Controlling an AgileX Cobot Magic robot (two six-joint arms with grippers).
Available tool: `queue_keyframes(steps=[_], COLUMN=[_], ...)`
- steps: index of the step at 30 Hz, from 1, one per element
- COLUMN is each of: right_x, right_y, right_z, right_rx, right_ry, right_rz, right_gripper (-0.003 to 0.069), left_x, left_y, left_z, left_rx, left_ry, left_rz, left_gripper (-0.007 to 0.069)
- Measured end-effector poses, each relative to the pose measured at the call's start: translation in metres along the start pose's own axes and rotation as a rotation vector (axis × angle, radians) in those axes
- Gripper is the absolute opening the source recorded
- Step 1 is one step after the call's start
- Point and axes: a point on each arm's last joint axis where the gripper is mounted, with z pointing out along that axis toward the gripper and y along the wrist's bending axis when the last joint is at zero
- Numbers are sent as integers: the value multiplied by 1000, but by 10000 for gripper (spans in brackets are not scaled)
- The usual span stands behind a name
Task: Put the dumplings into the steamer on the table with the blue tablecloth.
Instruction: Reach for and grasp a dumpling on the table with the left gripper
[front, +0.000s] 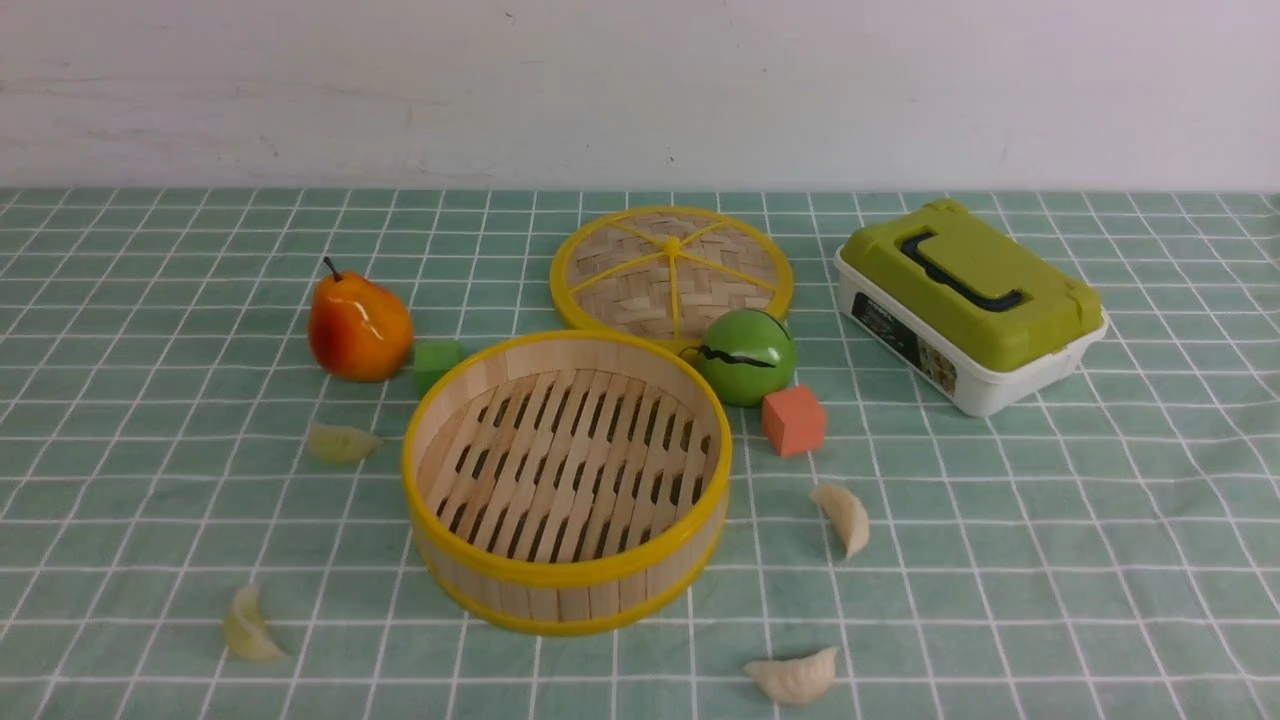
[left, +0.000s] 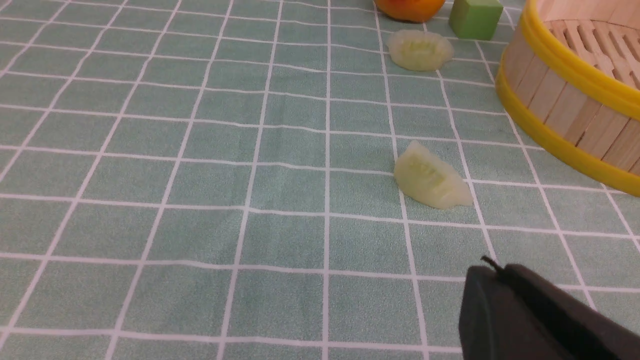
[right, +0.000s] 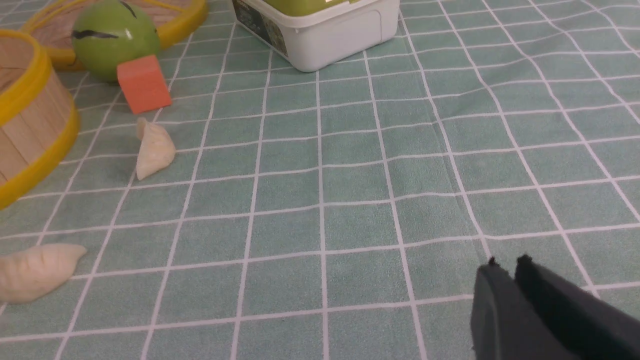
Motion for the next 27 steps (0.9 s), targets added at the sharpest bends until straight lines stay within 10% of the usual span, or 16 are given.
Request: queue_keyframes(steps=[27], right_x=[0], right_y=[0], right_z=[0], right_rx=[0], right_ry=[0], right_rz=[3], right_gripper=[76], left_x=[-1], left_y=[0], left_z=[0], left_rx=[2], left_ry=[-11], left_rz=[-1], left_gripper=[17])
